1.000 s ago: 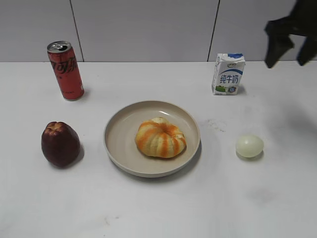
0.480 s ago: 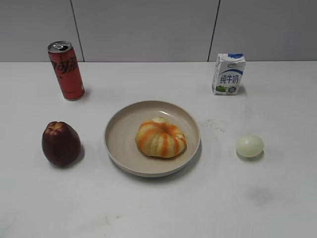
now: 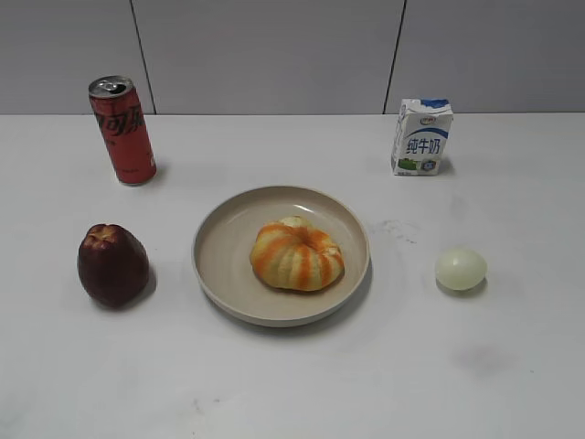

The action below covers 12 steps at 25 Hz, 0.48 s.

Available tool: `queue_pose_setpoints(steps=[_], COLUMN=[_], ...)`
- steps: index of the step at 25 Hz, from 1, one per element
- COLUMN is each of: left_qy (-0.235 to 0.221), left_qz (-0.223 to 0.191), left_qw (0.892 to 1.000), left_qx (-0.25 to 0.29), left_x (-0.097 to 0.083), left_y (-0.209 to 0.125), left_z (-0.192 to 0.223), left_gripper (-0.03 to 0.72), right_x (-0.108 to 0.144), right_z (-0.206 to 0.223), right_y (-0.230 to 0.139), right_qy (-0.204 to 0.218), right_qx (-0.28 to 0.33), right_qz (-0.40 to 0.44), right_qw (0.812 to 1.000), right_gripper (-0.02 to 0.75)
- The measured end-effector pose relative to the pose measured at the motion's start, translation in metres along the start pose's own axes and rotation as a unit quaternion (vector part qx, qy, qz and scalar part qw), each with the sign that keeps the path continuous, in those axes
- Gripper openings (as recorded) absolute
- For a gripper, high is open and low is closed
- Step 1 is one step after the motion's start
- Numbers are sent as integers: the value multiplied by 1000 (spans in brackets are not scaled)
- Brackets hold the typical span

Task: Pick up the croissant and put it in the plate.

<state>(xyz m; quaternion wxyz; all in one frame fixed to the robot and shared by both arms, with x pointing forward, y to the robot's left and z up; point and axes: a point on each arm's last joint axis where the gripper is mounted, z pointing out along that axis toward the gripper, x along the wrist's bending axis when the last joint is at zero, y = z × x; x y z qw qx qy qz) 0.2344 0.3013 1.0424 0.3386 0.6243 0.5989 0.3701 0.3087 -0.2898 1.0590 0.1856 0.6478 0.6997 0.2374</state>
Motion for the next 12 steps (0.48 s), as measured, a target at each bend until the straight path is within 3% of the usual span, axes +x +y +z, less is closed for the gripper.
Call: queue_pose_setpoints(steps=[8, 12], left_qy=[0, 0], left_qz=[0, 0], left_qw=[1000, 1000], left_qx=[0, 0], left_x=[0, 0], left_y=[0, 0], left_z=[0, 0], left_gripper=[584, 584], right_x=[3, 4], right_z=[-21, -26], right_y=[-40, -49], right_qy=[0, 1], right_qx=[-145, -189], right_qz=[-7, -9], right_qw=[989, 982], right_gripper=[591, 590])
